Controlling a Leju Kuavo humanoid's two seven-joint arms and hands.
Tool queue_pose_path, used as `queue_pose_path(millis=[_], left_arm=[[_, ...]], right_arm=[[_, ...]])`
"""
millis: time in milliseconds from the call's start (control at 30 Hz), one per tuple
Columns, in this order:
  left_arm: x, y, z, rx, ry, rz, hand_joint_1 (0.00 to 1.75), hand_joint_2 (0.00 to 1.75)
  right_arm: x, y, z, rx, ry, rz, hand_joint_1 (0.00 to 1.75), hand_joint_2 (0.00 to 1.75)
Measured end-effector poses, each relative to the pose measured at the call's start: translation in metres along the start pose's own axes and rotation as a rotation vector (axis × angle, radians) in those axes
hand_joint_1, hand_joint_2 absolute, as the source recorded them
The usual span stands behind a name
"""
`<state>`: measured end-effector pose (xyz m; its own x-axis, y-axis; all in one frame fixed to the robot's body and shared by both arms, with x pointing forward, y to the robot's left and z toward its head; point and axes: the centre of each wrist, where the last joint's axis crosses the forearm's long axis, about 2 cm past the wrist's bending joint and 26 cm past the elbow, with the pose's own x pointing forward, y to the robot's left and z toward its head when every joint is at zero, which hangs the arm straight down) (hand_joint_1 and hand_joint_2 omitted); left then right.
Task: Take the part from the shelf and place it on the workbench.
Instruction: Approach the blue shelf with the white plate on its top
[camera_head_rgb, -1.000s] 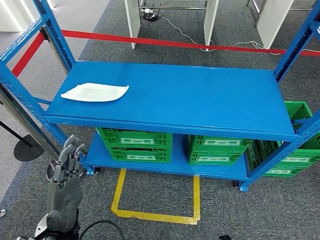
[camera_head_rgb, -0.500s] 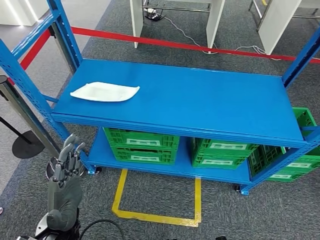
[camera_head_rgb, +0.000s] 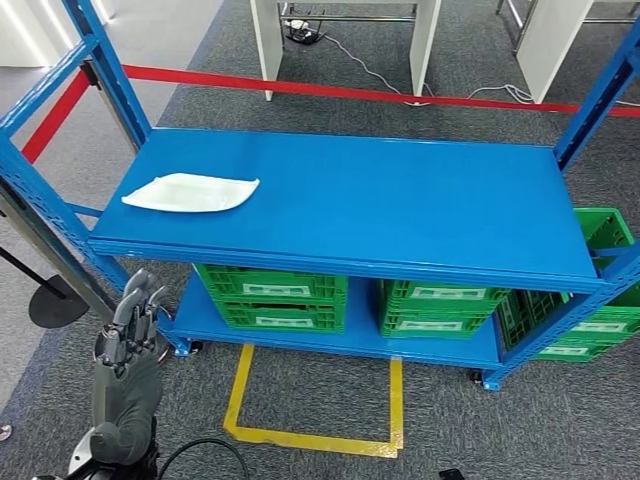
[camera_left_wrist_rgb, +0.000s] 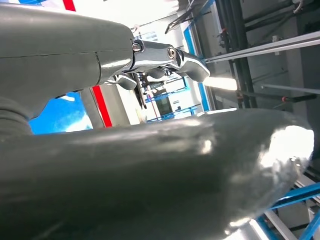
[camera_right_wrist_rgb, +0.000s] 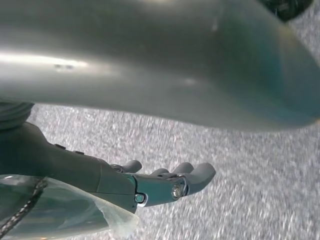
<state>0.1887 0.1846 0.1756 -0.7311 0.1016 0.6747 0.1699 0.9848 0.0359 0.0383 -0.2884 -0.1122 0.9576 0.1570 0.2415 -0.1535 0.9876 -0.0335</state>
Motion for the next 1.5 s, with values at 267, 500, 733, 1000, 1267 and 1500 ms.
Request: queue_pose_path(millis=[267, 500, 733, 1000, 1267, 1500], left_arm=[[0.0000, 0.0002, 0.0001, 0.002, 0.000, 0.000, 0.00, 0.00], [0.0002, -0.0007, 0.0006, 0.006, 0.002, 0.002, 0.00, 0.00], [0.0002, -0.0013, 0.0004, 0.010, 0.002, 0.003, 0.00, 0.00], [0.0002, -0.0012, 0.0007, 0.011, 0.002, 0.004, 0.00, 0.00], [0.0001, -0.0013, 0.0023, 0.012, 0.005, 0.003, 0.00, 0.00], [0.0003, -0.0019, 0.0017, 0.014, 0.002, 0.003, 0.00, 0.00]], right_arm=[[0.0011, 0.0005, -0.0001, 0.002, 0.000, 0.001, 0.00, 0.00], [-0.0016, 0.0011, 0.0002, 0.004, 0.006, 0.001, 0.00, 0.00], [-0.0032, 0.0008, 0.0005, 0.003, 0.012, 0.000, 0.00, 0.00], [-0.0048, 0.0009, 0.0007, 0.002, 0.017, 0.000, 0.00, 0.00], [-0.0020, 0.0009, 0.0003, 0.004, 0.012, -0.001, 0.00, 0.00], [-0.0011, 0.0007, 0.0002, 0.004, 0.011, 0.001, 0.00, 0.00]])
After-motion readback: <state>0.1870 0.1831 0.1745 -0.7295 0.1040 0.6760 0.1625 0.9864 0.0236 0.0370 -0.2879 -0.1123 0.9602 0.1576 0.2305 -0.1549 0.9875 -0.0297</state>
